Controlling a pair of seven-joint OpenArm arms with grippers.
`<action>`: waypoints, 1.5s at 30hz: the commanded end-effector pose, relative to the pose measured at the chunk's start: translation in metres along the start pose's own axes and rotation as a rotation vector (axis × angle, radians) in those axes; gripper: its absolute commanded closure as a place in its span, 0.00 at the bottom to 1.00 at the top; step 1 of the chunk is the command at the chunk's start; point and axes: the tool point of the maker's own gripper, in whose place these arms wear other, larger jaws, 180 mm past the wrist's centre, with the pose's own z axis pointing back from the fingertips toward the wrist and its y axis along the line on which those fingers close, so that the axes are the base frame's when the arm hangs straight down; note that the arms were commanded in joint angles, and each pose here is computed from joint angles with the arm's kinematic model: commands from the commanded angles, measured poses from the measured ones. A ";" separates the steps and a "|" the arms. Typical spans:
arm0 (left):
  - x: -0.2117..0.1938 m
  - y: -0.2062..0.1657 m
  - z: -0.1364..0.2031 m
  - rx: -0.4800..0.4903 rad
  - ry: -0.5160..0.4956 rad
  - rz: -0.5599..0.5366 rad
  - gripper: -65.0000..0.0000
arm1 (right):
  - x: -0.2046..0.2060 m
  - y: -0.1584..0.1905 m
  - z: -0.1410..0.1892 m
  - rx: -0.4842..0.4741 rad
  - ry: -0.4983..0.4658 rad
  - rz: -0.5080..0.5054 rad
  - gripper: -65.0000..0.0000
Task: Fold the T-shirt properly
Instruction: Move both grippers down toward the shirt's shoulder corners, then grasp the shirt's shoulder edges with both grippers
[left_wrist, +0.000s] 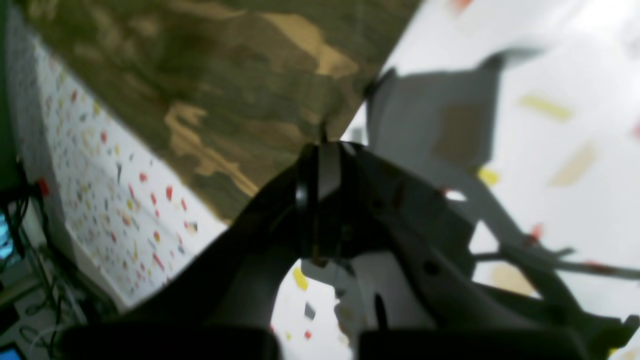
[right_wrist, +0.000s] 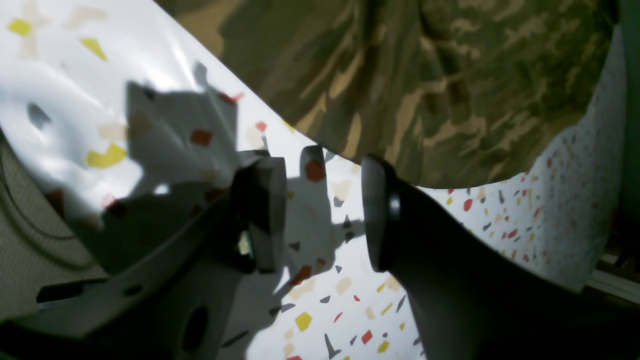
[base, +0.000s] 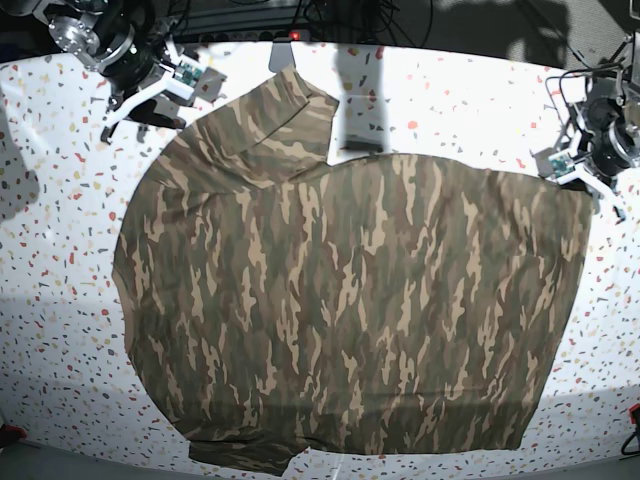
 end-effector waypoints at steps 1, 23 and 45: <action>0.004 0.014 0.005 0.030 -0.012 -0.023 1.00 | 0.003 -0.006 0.001 -0.007 -0.021 0.013 0.61; 0.003 0.016 0.006 0.037 -0.003 0.008 1.00 | 0.008 0.017 -0.051 0.062 0.009 0.109 0.61; -0.002 0.017 0.006 0.042 0.022 0.111 1.00 | 0.019 -0.031 -0.057 -0.188 0.038 -0.006 1.00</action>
